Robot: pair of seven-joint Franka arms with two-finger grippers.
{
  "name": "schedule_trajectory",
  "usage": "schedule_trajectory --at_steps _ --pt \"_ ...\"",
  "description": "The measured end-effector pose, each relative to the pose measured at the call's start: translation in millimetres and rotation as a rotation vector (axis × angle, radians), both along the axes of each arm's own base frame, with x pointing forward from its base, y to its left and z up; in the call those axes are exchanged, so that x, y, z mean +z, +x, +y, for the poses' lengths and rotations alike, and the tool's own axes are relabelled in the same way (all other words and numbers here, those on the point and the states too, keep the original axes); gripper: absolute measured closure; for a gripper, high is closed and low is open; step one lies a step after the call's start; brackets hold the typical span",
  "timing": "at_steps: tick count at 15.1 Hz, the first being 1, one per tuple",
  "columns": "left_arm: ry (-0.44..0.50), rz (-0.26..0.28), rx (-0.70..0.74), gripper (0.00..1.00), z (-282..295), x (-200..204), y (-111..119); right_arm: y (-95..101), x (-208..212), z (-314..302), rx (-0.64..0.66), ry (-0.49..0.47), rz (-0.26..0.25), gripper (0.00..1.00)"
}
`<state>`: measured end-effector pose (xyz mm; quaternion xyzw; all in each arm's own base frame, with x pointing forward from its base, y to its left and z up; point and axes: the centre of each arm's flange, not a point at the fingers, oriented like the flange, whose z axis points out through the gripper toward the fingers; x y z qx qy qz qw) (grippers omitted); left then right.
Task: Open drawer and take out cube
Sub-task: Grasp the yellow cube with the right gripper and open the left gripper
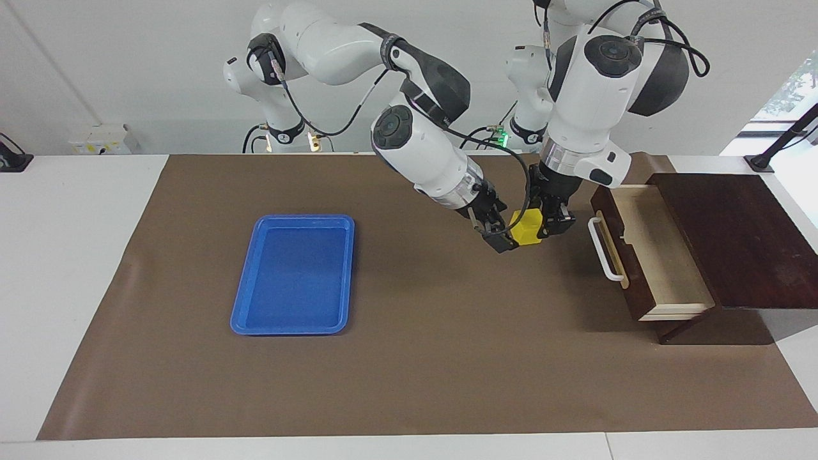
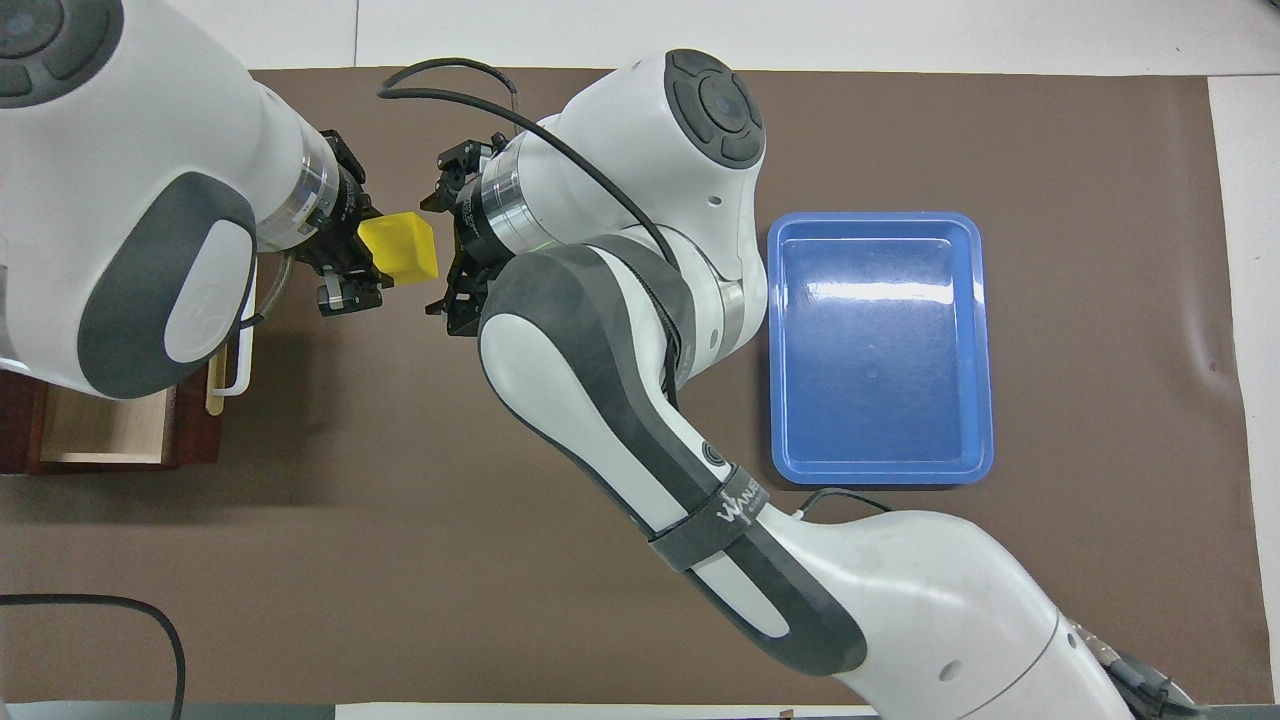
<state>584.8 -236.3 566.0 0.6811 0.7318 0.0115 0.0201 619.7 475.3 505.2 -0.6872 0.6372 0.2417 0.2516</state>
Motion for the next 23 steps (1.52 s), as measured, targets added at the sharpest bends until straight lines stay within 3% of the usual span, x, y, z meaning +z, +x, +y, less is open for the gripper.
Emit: schedule_trajectory --at_steps 11,15,23 --pt "-0.005 0.029 -0.002 0.45 -2.2 -3.4 -3.9 -10.2 2.0 14.8 0.017 0.007 -0.010 0.03" --pt "-0.001 0.056 -0.010 0.45 -2.0 -4.4 -8.1 -7.5 4.3 12.2 0.008 0.008 -0.020 0.41" --pt "-0.002 0.054 -0.014 0.45 -2.8 -3.9 -8.5 -7.2 5.0 11.3 0.008 0.007 -0.016 0.43"
